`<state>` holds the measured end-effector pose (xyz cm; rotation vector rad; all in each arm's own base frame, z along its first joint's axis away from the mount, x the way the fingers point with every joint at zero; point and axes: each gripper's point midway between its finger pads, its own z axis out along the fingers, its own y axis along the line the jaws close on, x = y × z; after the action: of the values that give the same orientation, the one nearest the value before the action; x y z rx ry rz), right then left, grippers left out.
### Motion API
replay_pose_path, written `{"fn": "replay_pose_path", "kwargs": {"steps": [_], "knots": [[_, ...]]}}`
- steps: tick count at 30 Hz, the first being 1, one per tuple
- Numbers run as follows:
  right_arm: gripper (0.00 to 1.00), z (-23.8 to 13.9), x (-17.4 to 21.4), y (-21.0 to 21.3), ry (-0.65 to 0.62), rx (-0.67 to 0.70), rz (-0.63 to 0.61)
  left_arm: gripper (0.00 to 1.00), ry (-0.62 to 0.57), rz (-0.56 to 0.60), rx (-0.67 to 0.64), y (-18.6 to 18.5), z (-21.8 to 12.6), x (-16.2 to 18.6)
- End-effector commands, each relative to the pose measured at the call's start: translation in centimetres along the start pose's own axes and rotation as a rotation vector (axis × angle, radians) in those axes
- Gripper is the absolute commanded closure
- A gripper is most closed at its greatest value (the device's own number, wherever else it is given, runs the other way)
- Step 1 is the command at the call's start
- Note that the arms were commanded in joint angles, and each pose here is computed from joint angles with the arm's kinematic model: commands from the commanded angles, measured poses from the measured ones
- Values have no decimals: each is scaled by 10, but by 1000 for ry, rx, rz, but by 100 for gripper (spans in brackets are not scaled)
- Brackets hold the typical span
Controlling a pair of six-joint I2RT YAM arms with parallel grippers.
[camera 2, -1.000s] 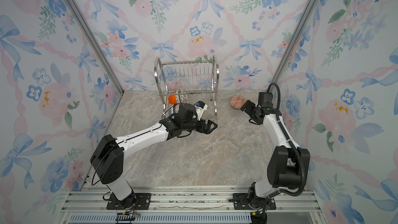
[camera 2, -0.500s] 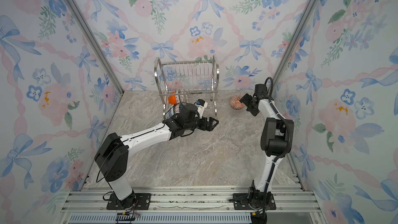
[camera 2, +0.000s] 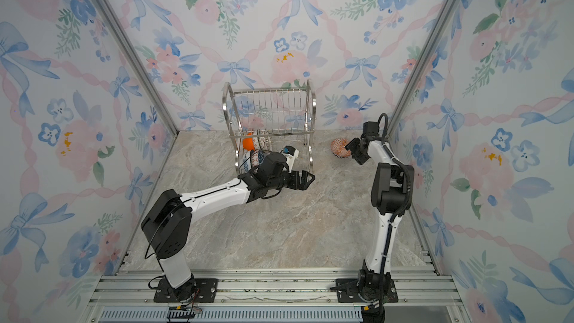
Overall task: Load the bowls into the dish rack
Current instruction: 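Move the right gripper to the orange-patterned bowl rim while the left moves toward the rack, then close the right gripper on the orange-patterned bowl rim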
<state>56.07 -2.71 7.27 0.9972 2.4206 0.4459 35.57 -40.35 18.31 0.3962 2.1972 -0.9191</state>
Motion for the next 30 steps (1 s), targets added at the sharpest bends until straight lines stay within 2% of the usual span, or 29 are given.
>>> {"fn": "replay_pose_path", "kwargs": {"steps": [1,14,19,25,30], "knots": [[38,11,2,1,6,15,-15,2,3,-6,6,2,4,-2],[63,27,7,-2,28,50,-69,2,33,3,5,7,3,-8],[79,27,11,-2,31,55,-76,2,36,3,7,6,-1,-11],[96,14,15,-3,13,46,-86,2,69,-28,4,10,-5,4],[100,-3,23,-5,9,36,-107,2,76,-32,-6,12,-12,12]]}}
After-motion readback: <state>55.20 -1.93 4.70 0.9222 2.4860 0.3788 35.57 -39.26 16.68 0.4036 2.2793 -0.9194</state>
